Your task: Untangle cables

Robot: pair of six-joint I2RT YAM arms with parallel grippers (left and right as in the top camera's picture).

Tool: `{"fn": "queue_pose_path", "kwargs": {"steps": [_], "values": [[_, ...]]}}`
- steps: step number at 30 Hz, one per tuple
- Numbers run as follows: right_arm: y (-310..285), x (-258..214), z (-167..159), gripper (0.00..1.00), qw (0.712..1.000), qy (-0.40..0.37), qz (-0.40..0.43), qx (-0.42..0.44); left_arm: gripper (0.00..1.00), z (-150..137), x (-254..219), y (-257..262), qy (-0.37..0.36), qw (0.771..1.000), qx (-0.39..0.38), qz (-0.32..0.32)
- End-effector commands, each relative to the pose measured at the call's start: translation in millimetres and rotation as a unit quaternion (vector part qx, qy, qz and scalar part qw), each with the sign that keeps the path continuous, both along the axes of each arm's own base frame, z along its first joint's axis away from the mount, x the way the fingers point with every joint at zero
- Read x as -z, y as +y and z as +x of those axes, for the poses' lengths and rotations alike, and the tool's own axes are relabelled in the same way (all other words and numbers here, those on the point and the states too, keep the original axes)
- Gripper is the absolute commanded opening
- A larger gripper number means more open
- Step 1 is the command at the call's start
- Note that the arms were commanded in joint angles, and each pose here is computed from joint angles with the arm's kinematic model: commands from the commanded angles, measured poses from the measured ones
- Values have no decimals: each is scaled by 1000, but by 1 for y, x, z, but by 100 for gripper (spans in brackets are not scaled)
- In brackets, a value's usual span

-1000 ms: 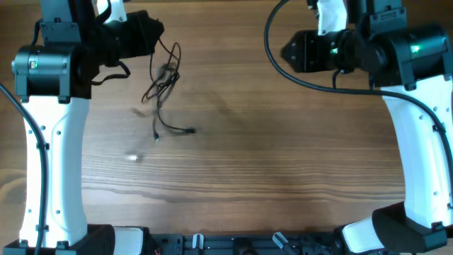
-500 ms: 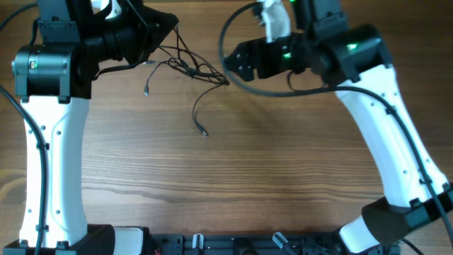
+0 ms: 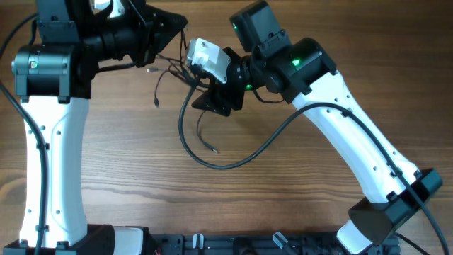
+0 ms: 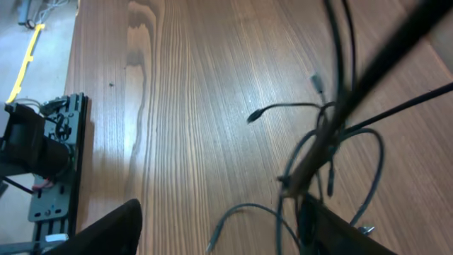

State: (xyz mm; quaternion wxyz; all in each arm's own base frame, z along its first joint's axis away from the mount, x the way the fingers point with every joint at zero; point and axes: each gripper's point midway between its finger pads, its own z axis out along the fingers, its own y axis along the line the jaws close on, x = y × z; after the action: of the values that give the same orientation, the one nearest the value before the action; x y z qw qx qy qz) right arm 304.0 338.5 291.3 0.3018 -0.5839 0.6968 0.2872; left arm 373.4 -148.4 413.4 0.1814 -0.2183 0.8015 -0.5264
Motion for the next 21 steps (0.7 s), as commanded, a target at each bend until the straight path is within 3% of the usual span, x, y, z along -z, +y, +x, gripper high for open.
{"fn": "queue_pose_path", "kwargs": {"steps": [1,7,11,13,15,21], "values": [[3,12,1,68,1000,0,-9,-16,4,-7,-14,-3,-19,1000,11,-12],[4,11,6,70,1000,-4,-8,-4,4,-11,-27,17,-38,999,-14,-12],[-2,3,56,72,980,27,6,196,4,-20,-44,42,-113,992,-47,41],[-15,1,79,72,930,97,36,354,4,-23,-47,57,-134,984,-83,84],[-24,4,87,73,876,162,63,450,4,-27,-51,65,-141,979,-110,101],[-21,8,85,79,756,318,127,558,4,-37,-60,67,-157,975,-118,104]]}}
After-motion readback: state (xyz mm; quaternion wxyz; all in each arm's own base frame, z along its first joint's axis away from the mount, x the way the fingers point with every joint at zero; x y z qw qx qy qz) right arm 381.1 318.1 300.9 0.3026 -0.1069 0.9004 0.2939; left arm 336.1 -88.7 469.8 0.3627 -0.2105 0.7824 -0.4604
